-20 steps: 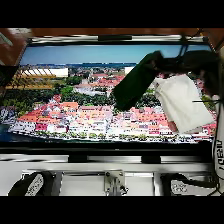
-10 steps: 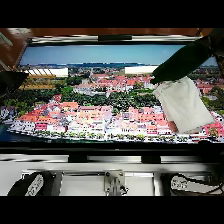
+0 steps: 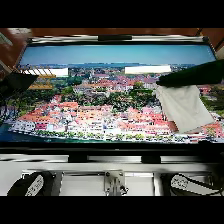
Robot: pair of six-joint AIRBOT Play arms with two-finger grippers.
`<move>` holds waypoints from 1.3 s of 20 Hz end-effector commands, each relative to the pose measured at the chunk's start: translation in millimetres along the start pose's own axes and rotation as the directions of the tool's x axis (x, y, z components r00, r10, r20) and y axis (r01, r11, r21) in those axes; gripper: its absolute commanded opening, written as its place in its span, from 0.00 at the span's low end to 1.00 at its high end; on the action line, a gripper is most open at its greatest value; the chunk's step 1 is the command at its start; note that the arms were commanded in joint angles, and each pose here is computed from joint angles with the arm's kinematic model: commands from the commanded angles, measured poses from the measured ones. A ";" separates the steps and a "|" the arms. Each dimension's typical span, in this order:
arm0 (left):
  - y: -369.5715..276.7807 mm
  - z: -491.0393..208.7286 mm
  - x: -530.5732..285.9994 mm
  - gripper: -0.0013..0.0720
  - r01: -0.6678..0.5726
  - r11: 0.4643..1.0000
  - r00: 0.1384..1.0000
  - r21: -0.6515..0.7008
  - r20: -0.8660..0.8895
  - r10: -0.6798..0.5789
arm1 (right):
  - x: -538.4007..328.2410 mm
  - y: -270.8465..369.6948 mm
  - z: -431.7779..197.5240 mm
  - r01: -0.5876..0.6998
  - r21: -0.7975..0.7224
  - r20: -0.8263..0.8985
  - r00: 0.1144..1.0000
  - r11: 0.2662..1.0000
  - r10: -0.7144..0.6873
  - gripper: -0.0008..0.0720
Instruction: Fold the shirts.
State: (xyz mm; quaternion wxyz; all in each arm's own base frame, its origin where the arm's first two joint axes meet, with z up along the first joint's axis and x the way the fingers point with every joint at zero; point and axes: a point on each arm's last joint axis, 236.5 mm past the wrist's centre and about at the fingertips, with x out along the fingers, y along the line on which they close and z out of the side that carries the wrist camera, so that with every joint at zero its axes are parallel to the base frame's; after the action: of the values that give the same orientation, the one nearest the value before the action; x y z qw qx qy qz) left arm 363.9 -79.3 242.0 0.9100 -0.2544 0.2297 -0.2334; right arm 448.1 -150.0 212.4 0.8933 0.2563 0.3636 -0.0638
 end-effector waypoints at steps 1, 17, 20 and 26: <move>-2.4 -1.9 0.7 0.06 0.006 1.000 1.000 0.002 -0.007 -0.006 | -16.8 -54.2 -39.2 0.210 -0.039 -0.159 0.964 0.977 -0.214 0.09; -0.3 -2.4 2.3 0.06 0.005 1.000 1.000 0.008 -0.010 -0.005 | 4.2 -74.2 -248.6 0.401 0.367 -0.609 0.786 0.839 -0.110 0.18; 0.8 -2.8 3.1 0.06 0.004 1.000 1.000 0.006 -0.013 -0.004 | -8.9 -77.7 -244.8 0.377 0.263 -0.617 0.773 0.888 -0.145 0.76; 15.6 -13.8 16.1 0.05 -0.029 0.999 0.997 0.022 -0.069 0.030 | -111.1 -123.0 -79.9 0.609 0.097 -0.146 0.791 0.787 -0.594 0.76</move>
State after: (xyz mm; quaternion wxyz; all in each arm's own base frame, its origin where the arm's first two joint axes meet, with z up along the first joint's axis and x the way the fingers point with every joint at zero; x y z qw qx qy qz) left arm 369.5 -81.6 230.5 0.9068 -0.2487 0.2449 -0.2363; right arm 265.2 -169.5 111.4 0.7173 0.2652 0.5776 -0.2857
